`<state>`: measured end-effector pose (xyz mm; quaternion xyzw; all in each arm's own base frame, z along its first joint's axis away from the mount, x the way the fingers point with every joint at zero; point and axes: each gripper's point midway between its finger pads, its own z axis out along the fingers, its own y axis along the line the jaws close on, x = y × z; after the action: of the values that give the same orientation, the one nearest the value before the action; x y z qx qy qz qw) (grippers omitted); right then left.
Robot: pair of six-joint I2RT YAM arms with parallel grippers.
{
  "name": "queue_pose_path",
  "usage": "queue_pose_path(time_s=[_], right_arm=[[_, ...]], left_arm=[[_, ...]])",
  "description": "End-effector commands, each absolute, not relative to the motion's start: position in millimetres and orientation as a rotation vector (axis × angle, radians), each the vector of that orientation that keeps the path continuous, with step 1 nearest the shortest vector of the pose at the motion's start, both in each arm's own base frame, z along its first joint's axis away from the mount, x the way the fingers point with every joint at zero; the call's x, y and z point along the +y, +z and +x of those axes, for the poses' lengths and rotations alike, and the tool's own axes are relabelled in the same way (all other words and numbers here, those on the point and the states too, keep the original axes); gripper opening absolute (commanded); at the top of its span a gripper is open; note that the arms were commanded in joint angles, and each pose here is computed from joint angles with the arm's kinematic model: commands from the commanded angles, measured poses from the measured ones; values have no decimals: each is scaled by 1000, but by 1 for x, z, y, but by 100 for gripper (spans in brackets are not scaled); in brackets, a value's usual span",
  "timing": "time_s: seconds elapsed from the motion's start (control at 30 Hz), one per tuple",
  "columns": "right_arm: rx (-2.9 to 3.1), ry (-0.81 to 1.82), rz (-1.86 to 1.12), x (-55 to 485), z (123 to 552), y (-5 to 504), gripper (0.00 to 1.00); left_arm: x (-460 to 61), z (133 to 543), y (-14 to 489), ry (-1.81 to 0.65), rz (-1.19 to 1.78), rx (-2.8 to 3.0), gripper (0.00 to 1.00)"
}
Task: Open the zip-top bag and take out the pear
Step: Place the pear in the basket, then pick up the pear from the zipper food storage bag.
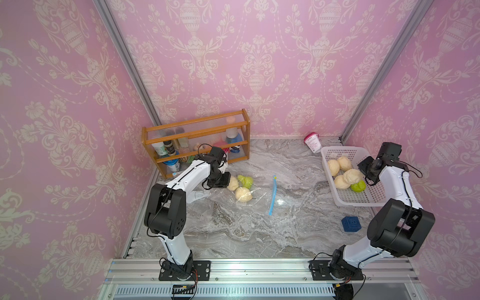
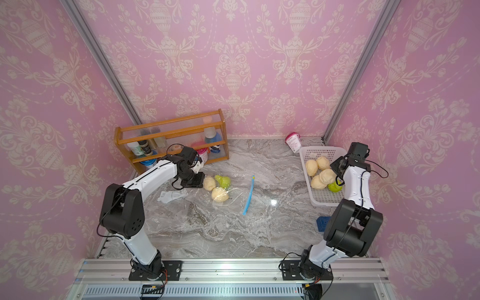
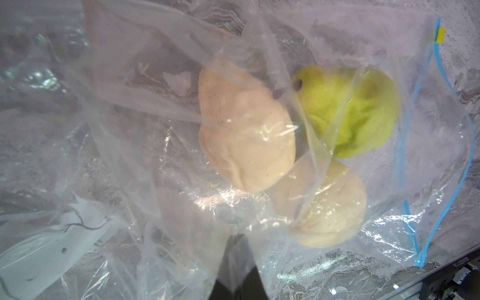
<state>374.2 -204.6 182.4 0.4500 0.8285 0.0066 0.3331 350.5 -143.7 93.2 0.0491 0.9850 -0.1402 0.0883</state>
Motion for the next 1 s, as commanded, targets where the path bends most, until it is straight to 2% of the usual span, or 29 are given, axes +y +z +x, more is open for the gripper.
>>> queue_pose_path(time_s=[0.0, 0.07, 0.1, 0.23, 0.3, 0.43, 0.57, 0.63, 0.7, 0.97], right_arm=[[2186, 27, 1035, -181, 376, 211, 38], [2223, 14, 946, -158, 368, 225, 51], [2242, 33, 903, -143, 364, 230, 54], [2335, 139, 705, -66, 354, 235, 57], [2388, 284, 609, -15, 351, 223, 53], [2454, 633, 598, 63, 345, 175, 36], [2507, 744, 597, 109, 337, 143, 26], [2539, 775, 616, 122, 334, 128, 18], [2555, 828, 629, 136, 334, 115, 15], [2597, 1014, 677, 172, 346, 75, 12]], left_arm=[[-144, 346, 93, -437, 187, 2935, 0], [-143, 344, 92, -440, 180, 2933, 0], [-143, 344, 91, -439, 174, 2933, 0], [-144, 342, 86, -462, 148, 2936, 0], [-146, 342, 85, -479, 139, 2932, 0], [-148, 345, 87, -486, 136, 2921, 0], [-149, 345, 89, -493, 135, 2920, 0], [-148, 345, 89, -493, 133, 2920, 0], [-149, 345, 88, -496, 130, 2921, 0], [-148, 341, 87, -495, 128, 2934, 0]])
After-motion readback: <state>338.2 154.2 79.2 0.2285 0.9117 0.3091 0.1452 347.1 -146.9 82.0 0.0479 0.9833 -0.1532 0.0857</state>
